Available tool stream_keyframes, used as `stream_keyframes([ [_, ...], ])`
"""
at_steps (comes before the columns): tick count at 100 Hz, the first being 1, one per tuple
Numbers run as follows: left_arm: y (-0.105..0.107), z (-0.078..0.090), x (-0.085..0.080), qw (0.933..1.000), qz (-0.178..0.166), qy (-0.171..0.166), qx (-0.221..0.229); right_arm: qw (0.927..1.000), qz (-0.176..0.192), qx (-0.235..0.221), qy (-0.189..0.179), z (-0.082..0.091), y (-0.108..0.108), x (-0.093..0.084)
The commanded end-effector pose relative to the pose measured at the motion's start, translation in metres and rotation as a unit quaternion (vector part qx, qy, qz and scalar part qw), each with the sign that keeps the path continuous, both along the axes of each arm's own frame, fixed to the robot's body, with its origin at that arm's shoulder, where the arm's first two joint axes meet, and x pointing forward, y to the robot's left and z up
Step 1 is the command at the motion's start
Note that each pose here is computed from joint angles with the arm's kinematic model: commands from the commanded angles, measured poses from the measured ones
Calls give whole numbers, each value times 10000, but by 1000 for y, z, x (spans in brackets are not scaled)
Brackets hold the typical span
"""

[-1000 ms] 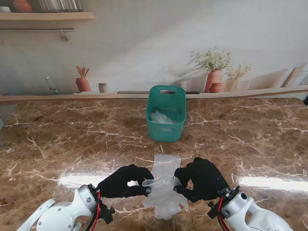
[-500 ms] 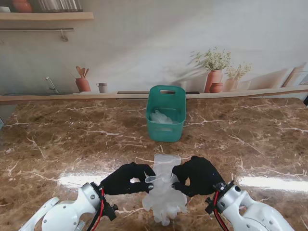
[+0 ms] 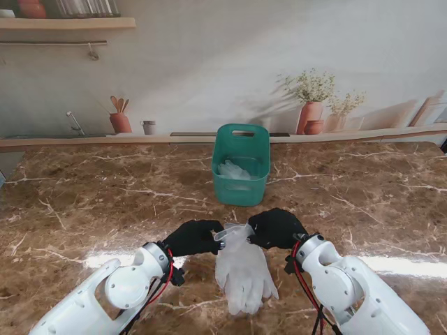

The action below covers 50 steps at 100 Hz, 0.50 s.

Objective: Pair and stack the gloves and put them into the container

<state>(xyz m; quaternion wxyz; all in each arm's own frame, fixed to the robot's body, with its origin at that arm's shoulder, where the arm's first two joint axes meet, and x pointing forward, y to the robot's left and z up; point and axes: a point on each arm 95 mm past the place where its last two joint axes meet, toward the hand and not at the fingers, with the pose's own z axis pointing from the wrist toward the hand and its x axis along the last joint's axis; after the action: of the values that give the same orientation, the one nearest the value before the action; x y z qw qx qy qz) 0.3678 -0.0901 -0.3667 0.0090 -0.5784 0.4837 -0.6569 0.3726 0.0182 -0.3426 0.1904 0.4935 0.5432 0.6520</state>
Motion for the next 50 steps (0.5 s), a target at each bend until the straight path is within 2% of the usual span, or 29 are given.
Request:
stream_keyframes([
  [1,-7,2,5,10000,34,53,-38,9998,-93,-138,121,-10,-2,5],
  [29,-17,-5,25,9978,378,-175,514,9985,-419,-125,318,-31,1,26],
  [50,-19,-9,38,9949,316,-141,950,9970,-539,-344,434,-43,4,35],
])
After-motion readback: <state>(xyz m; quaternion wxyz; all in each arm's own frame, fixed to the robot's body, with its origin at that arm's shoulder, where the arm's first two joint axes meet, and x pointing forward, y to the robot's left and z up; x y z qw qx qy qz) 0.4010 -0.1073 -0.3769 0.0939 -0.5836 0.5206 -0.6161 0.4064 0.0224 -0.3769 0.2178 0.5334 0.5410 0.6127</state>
